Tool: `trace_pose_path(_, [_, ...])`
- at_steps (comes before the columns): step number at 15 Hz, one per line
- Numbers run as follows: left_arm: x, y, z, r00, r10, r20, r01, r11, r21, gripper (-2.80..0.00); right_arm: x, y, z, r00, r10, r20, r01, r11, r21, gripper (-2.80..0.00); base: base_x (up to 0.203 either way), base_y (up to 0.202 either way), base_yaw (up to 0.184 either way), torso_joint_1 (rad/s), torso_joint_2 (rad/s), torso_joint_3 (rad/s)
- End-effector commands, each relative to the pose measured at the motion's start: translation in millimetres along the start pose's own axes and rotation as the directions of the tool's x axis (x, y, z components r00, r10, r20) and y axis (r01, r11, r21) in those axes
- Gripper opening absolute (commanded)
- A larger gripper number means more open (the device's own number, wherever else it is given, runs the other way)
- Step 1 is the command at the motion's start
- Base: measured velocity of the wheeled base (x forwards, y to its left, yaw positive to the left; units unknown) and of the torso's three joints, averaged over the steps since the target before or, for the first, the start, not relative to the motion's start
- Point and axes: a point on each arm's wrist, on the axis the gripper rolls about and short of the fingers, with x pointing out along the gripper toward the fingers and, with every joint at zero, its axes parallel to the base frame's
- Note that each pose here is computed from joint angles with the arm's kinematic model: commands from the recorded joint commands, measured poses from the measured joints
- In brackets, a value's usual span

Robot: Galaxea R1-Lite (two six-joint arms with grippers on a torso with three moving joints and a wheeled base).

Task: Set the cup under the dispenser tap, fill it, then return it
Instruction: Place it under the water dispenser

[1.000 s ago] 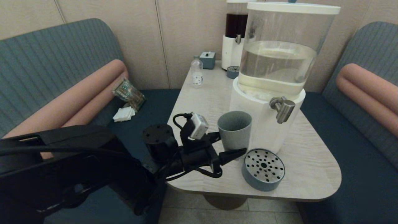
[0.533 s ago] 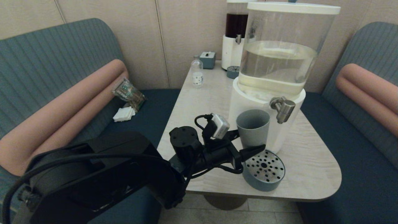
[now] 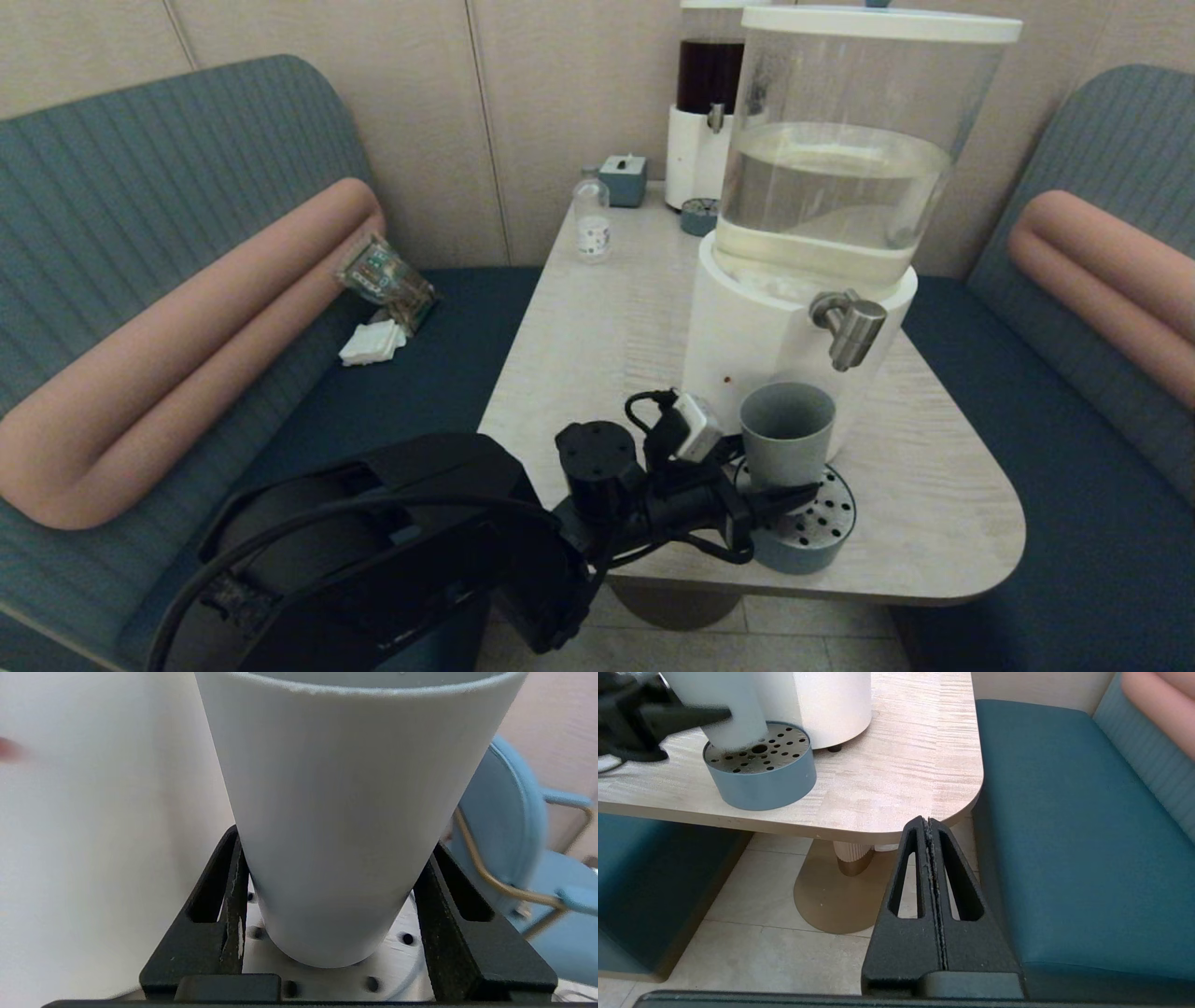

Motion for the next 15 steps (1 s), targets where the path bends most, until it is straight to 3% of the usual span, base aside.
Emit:
trace_pose_path(1, [3.1,-6.6,-11.7,1.0,-0.017,-0.014,0.017,1.0,-0.013,-2.8,0.9,0.0,-3.8,1.0,0.001,-0.013,-0.001,1.0,-0.001,-2.8,0.0,0.0,0.0,0.0,0.0,0.0])
trace_pose_path(15, [15.6,-1.3,-32.8,1.0,-0.016,0.001,0.016,1.0,-0.018,-2.8,0.9,0.0,-3.8,1.0,0.0,-0.013,0.0,1.0,-0.001,-2.8,0.0,0.0,0.0,0.0,0.0,0.0])
